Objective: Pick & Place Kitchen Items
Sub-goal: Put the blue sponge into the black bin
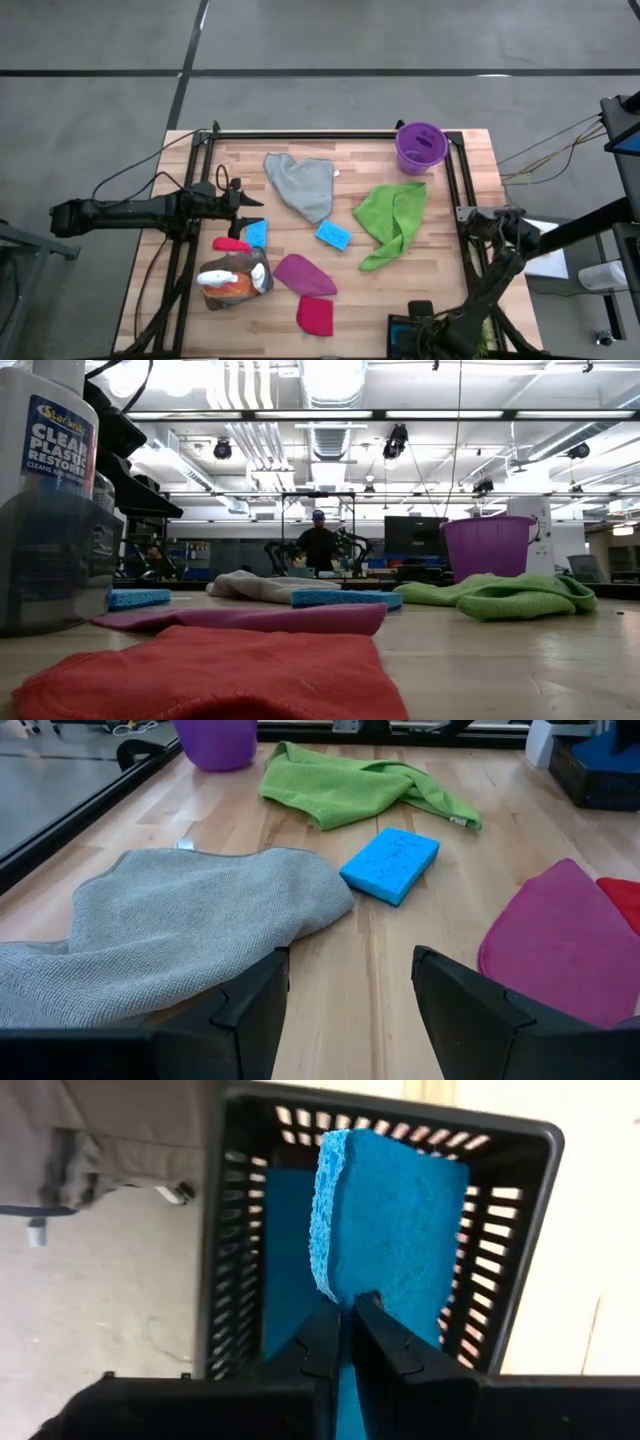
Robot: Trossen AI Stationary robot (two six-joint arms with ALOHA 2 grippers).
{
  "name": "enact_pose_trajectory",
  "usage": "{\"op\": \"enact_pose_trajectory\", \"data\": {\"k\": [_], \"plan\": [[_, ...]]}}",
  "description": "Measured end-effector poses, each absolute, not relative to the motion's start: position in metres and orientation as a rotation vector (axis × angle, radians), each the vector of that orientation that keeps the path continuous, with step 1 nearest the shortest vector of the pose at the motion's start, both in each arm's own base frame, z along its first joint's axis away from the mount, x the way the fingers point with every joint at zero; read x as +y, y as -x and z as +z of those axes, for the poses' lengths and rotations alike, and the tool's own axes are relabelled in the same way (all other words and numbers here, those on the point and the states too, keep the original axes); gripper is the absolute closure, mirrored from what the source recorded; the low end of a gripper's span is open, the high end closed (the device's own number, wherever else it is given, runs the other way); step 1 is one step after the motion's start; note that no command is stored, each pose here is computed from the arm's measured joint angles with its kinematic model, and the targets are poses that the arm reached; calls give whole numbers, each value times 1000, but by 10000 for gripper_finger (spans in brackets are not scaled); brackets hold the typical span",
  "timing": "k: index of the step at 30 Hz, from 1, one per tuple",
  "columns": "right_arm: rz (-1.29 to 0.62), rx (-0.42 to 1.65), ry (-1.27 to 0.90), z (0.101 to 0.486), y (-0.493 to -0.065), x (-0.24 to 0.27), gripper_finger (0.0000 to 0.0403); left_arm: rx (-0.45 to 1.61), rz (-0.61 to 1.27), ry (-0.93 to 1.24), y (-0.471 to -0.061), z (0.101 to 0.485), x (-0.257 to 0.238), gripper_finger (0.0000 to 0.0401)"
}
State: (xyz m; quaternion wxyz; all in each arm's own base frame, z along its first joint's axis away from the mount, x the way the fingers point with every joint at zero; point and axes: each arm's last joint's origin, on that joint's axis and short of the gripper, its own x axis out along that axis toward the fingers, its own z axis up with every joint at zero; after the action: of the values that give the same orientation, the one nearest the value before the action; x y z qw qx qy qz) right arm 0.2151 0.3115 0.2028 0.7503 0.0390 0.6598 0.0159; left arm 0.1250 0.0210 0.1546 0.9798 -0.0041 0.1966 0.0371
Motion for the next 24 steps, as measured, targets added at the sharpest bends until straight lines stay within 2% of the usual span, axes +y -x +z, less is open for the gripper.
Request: {"op": "enact_pose_trajectory", "data": {"k": [7,10,12,20,24], "plan": [[-36,1469,-96,198,-220,305,384,396,75,8,-125,155,21,187],[-51,1470,-108,198,-221,304,370,396,75,8,-125,155,21,187],[-55,1471,-111,198,-221,304,344,396,75,8,-125,155,21,187],[-55,1482,-125,198,-221,304,199,396,75,8,-125,155,21,187],[-41,1488,-143,202,-222,306,154,396,75,8,-125,155,21,187]]}}
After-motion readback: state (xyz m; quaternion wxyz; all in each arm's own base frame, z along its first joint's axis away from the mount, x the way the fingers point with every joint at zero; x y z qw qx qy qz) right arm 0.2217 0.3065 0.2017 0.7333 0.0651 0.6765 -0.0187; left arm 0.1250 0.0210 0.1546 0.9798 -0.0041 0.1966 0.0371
